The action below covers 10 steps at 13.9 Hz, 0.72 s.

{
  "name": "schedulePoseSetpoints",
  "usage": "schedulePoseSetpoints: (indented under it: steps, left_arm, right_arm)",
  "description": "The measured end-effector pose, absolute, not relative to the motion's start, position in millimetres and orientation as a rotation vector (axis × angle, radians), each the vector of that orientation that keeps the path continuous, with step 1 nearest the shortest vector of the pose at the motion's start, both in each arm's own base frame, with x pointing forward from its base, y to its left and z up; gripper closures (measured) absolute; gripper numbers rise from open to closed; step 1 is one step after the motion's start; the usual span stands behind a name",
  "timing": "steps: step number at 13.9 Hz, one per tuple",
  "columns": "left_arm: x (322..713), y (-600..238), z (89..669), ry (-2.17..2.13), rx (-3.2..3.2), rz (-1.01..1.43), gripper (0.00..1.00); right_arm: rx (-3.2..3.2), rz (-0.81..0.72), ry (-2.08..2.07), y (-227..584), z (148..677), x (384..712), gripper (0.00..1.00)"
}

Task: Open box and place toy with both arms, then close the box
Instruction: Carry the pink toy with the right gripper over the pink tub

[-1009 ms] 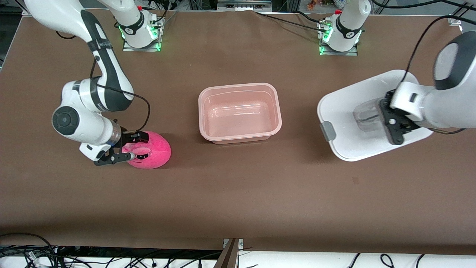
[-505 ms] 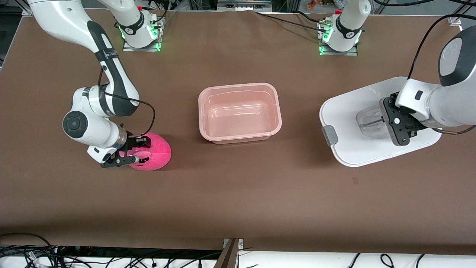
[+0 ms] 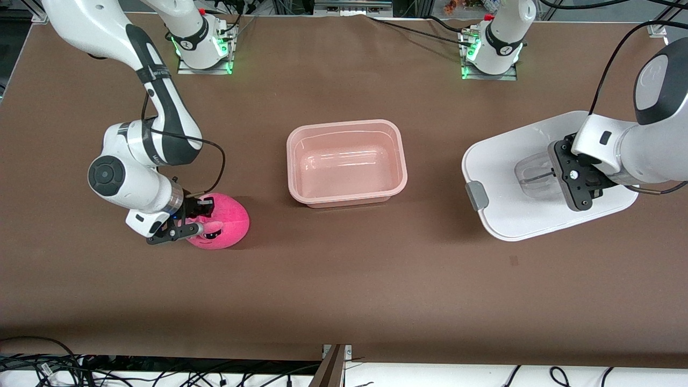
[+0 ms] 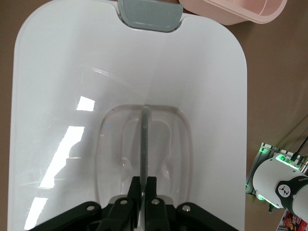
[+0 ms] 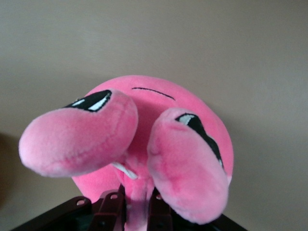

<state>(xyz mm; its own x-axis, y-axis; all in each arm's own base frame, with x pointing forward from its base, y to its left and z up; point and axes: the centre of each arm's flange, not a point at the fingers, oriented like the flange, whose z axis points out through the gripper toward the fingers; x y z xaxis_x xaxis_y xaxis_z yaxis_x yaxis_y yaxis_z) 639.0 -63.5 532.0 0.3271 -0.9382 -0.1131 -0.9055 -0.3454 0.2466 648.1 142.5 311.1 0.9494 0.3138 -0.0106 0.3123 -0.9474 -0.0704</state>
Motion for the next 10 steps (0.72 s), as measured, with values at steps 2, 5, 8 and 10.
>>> schedulePoseSetpoints:
  steps: [2, 5, 8, 10]
  left_arm:
    - [639, -64, 532, -1.71, 2.443, -0.356, 0.93]
    - [639, -65, 532, -1.714, 2.441, -0.356, 0.93]
    - [639, -66, 532, -1.715, 2.441, -0.357, 0.93]
    - [639, -66, 532, -1.715, 2.441, -0.357, 0.93]
  right_arm:
    - [-3.032, 0.04, -0.679, 168, 342, 645, 0.89]
    - [-2.96, 0.088, -0.98, 224, 400, 633, 0.9]
    - [-2.792, 0.16, -1.37, 284, 457, 608, 0.9]
    - [-2.653, 0.155, -1.617, 319, 478, 591, 0.9]
